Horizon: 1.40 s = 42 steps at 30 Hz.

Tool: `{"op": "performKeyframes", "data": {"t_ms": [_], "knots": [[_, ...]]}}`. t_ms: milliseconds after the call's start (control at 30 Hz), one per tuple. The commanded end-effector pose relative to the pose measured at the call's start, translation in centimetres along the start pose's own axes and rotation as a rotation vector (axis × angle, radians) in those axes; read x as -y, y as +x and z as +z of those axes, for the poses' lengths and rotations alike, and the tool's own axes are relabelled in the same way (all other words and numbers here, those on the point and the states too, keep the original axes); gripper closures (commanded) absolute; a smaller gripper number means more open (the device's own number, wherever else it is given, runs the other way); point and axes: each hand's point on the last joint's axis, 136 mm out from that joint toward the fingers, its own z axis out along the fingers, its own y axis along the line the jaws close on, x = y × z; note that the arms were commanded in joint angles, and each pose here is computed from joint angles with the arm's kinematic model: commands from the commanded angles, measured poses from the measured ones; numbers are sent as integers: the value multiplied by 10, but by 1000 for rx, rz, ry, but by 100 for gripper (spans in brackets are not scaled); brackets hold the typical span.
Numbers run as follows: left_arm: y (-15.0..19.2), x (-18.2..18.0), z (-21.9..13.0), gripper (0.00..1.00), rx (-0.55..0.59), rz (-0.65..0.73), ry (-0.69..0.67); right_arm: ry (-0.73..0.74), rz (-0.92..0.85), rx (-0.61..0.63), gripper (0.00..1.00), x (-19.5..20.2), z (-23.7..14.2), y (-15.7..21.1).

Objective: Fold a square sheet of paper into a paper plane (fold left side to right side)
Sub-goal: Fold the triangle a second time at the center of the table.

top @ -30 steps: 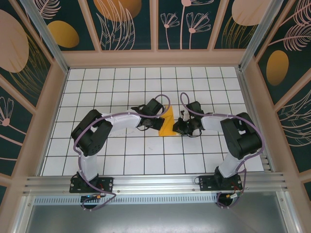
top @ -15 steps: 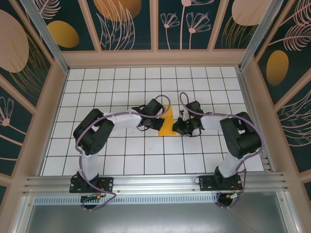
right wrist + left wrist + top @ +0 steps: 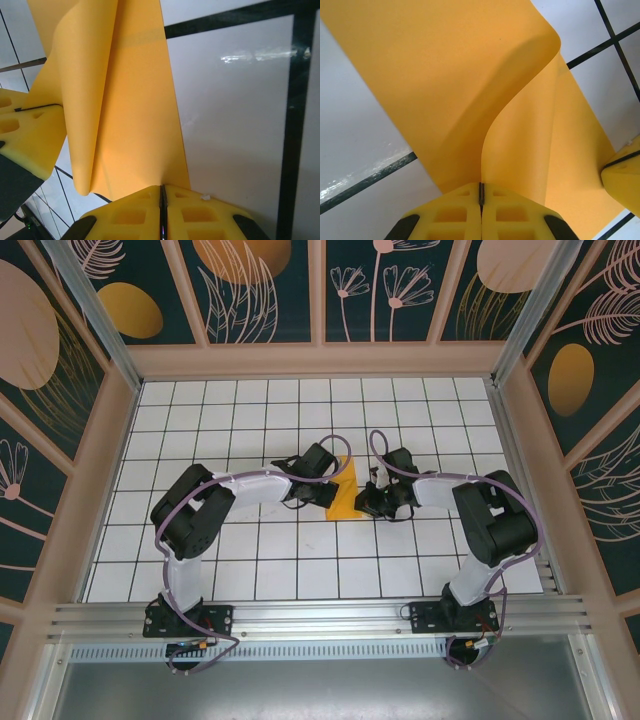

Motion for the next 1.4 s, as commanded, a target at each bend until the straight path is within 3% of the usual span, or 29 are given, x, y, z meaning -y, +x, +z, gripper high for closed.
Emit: {"op": "performKeyframes", "data": {"t_ms": [0, 1167, 1367], "knots": [[-11, -3, 1, 92, 34, 19, -15, 134, 39, -57, 88, 34, 12, 18], [0, -5, 14, 91, 2, 19, -1, 132, 36, -61, 87, 32, 12, 17], [11, -8, 18, 91, -20, 8, -5, 57, -7, -30, 85, 12, 5, 7]]}}
